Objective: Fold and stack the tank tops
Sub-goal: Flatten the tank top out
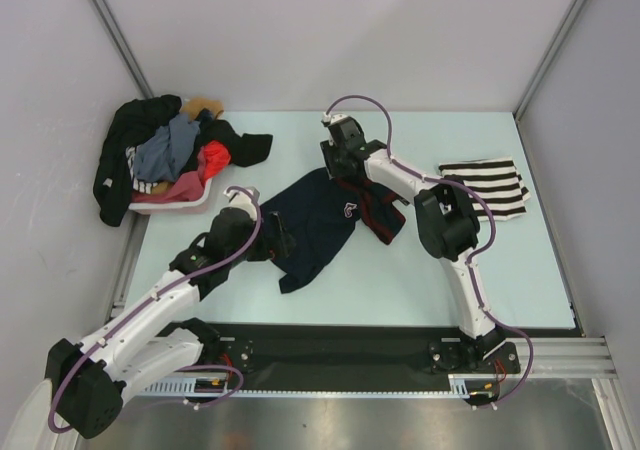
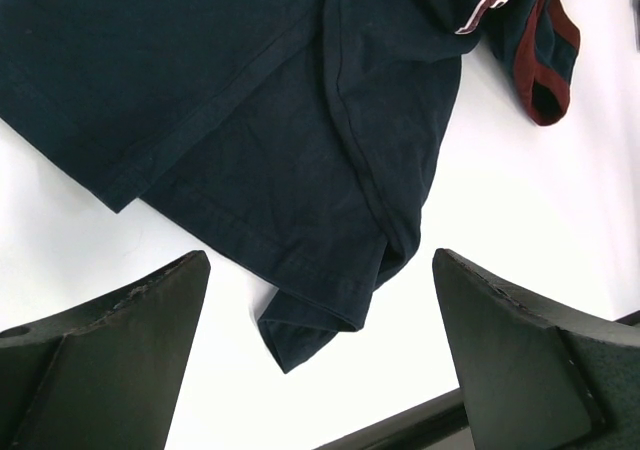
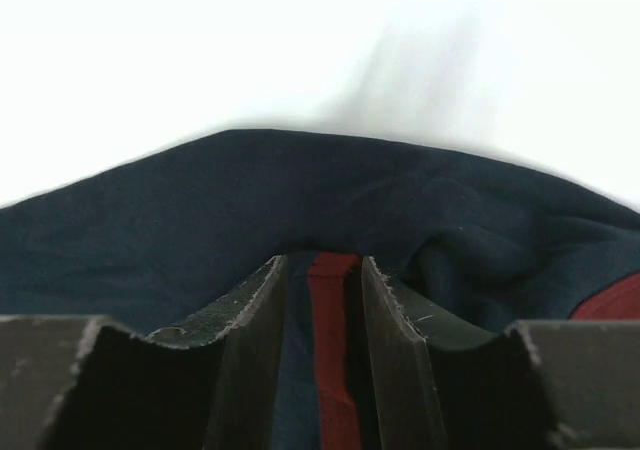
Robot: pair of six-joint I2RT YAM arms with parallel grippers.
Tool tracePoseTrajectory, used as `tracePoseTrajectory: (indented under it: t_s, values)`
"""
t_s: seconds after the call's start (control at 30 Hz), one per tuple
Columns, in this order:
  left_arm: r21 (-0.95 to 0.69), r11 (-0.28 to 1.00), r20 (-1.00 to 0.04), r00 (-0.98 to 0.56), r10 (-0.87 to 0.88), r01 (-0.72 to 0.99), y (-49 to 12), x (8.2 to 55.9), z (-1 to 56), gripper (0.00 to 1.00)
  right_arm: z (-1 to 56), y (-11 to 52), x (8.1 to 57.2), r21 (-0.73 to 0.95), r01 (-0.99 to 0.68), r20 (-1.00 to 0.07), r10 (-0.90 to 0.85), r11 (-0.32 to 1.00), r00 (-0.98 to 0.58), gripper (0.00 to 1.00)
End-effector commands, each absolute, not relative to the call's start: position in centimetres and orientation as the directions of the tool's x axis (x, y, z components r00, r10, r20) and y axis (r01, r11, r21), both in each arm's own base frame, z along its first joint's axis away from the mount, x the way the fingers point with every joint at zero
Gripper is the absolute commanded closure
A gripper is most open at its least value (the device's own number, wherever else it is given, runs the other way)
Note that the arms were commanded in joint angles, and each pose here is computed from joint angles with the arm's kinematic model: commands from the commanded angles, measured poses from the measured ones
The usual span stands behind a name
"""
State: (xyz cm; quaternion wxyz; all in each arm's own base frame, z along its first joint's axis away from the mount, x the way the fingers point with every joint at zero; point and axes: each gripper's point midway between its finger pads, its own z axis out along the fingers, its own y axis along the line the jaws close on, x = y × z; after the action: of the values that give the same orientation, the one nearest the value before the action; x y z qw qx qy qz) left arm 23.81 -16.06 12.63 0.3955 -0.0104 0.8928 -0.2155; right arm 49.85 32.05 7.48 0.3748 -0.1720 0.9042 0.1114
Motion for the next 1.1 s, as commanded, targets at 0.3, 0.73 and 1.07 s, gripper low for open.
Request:
tracePoseTrajectory:
  t_s: [0.3, 0.73, 1.07]
  values:
    - [-0.416, 0.895, -0.707, -0.676, -0.207, 0.161, -16.4, 23.9, 13.0, 0.0, 7.3, 33.1, 50.3, 0.08, -0.415, -0.723, -0.234, 0.906, -0.65, 0.54]
    - [-0.442, 0.884, -0.676, -0.704, -0.216, 0.153, -16.9, 23.4, 11.9, 0.0, 14.9, 33.0, 48.6, 0.139, -0.442, -0.814, -0.153, 0.886, -0.561, 1.0]
    - [-0.485, 0.862, -0.609, -0.764, -0.211, 0.149, -18.4, 21.2, 8.6, 0.05, 20.2, 26.0, 39.7, 0.192, -0.37, -0.871, -0.016, 0.909, -0.491, 1.0]
